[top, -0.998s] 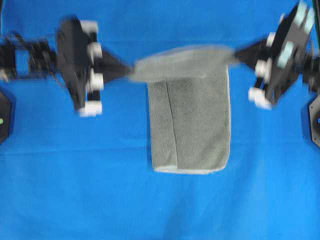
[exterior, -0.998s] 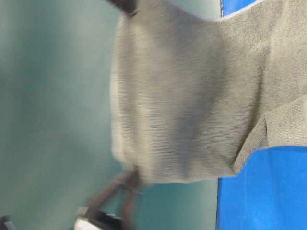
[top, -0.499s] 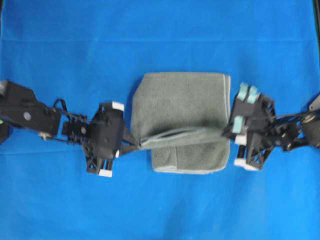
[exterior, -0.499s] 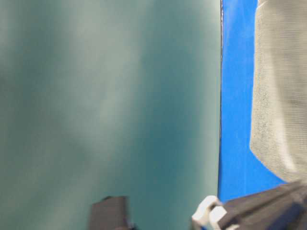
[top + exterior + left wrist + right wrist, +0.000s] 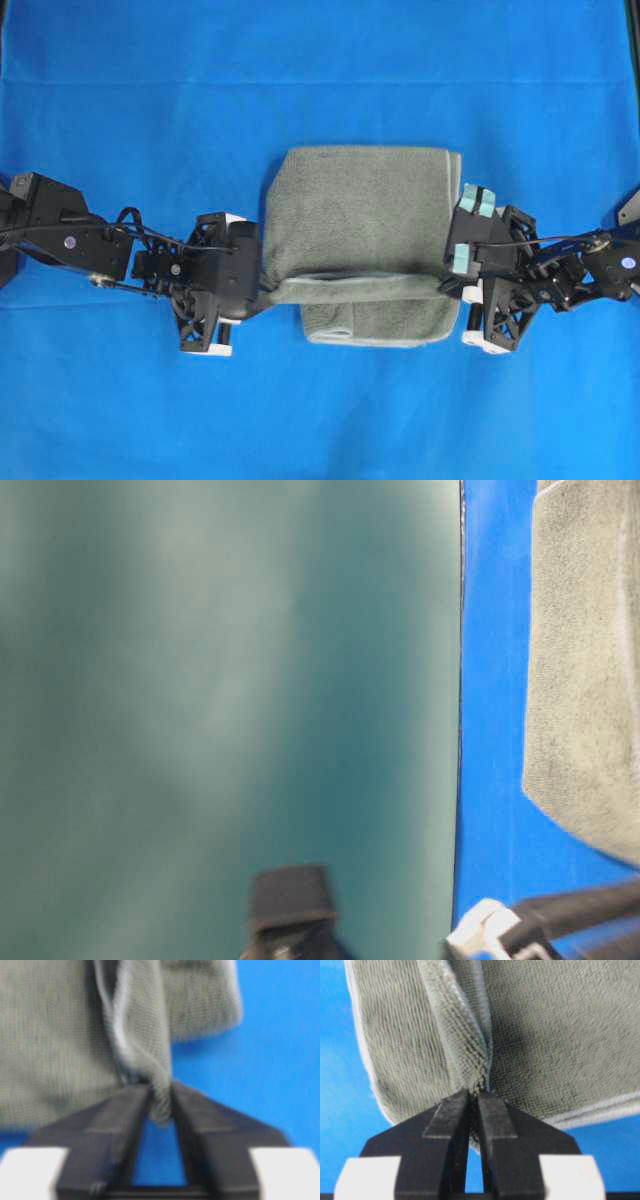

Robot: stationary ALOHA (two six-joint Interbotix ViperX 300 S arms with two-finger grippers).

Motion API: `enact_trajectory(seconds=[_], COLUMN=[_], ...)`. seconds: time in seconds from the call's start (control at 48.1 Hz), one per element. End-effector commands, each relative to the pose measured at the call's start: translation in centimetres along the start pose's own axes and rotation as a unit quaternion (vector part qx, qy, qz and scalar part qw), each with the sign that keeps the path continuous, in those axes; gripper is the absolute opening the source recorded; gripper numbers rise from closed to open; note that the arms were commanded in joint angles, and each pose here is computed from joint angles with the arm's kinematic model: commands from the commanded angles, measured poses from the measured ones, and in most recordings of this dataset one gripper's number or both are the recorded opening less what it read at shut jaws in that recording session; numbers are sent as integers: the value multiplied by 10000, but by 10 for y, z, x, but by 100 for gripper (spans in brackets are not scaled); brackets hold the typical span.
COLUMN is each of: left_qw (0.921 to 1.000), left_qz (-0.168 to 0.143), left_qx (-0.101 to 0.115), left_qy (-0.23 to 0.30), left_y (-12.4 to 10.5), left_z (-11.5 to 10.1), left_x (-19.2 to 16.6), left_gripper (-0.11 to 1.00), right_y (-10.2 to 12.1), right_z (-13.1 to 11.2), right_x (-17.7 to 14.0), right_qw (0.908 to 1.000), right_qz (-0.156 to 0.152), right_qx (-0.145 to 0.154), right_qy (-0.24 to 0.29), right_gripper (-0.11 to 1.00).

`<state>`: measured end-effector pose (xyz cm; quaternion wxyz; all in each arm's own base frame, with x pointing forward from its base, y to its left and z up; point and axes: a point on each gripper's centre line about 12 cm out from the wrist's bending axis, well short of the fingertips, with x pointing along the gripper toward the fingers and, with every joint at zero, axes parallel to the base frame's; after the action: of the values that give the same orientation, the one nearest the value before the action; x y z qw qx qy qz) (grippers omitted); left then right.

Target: Fold a large towel.

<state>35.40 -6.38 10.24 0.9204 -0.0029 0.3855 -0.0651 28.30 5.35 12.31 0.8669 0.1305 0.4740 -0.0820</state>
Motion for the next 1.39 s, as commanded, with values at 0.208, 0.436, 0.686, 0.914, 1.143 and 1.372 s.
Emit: enact_trajectory(seconds=[0.208,0.436,0.686,0.914,1.143,1.372], left_qw=[9992,9956,9902,9883,9885,9968], left_qz=[-170,-514,-697,-571,-339,-4], left_qx=[130,380,475,375,229,31], left_qy=[-325,-680,-1116,-1365,-1454,-800], left_y=[-16,-45,-53,-35,-14,7], left_z=[21,43,50,36,17,-14], left_x=[-16,-59,-107,-136,-165,-187], left_gripper=[70,68,68,67,67,67], right_y=[27,55,43,13,-11,-35], right_z=[14,30,34,31,28,10], right_x=[-17,-68,-111,-135,-156,-163], right_qw=[9991,9965,9929,9862,9830,9798], right_qz=[224,264,-18,-570,-962,-1821], right_qx=[-277,-544,-715,-857,-657,-329], right_qy=[-237,-577,-954,-1293,-1415,-753], right_gripper=[64,56,56,56,56,55])
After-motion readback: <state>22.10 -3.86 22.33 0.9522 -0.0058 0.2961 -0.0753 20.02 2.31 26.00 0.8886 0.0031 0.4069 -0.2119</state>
